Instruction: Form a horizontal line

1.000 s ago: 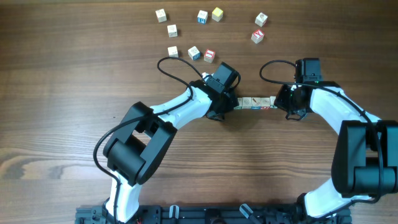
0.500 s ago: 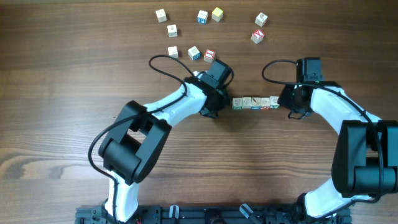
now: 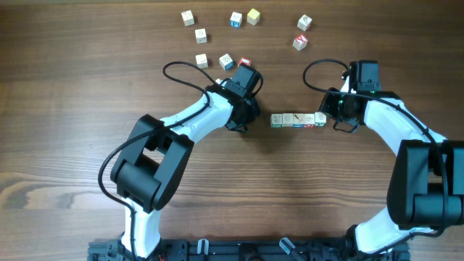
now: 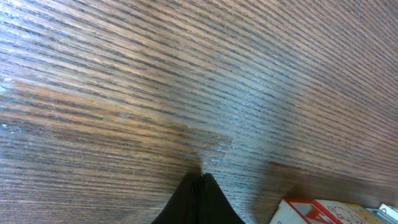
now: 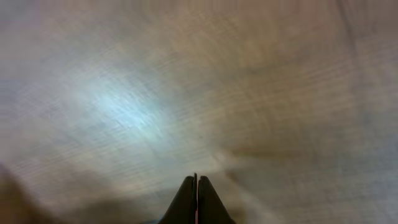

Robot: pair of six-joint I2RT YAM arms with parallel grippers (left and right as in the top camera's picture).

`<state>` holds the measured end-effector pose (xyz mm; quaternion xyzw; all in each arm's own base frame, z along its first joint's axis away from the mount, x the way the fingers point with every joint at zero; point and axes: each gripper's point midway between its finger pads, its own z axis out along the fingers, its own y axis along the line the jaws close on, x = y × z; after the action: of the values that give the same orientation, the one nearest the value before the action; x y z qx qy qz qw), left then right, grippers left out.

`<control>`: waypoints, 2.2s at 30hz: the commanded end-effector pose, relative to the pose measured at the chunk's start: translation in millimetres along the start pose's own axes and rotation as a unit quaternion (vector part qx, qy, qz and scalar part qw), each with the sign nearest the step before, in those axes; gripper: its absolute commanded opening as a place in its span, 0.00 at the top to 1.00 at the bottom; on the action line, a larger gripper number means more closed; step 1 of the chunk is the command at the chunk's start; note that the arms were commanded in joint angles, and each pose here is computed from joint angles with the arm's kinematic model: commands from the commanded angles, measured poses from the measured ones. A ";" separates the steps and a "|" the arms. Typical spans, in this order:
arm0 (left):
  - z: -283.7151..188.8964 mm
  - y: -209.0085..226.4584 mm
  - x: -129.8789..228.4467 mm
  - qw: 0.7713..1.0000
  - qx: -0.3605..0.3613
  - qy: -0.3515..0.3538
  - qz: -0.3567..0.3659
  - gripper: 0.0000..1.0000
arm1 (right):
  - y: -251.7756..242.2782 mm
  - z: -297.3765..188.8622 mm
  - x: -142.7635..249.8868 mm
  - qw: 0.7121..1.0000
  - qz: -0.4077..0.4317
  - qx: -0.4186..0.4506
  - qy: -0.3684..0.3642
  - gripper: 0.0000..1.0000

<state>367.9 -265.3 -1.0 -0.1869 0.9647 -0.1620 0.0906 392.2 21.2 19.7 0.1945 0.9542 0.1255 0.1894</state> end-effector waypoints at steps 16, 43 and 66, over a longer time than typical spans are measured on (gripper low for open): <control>13.9 31.7 -2.3 0.998 -0.055 -0.012 -0.008 0.92 | -29.7 -0.5 -8.5 0.995 0.028 0.089 -0.025 0.96; 13.9 31.8 -2.2 0.998 -0.056 -0.012 -0.008 0.92 | -7.8 1.8 12.3 0.999 0.018 0.022 0.029 0.96; 13.5 34.0 -5.5 0.998 -0.062 -0.022 -0.008 0.91 | 41.6 0.9 -19.0 0.993 -0.080 -0.077 -0.038 0.96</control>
<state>369.3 -264.6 -0.6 -0.1876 0.9646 -0.1599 0.0941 424.0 29.9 38.9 0.1380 0.9433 0.1488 0.2625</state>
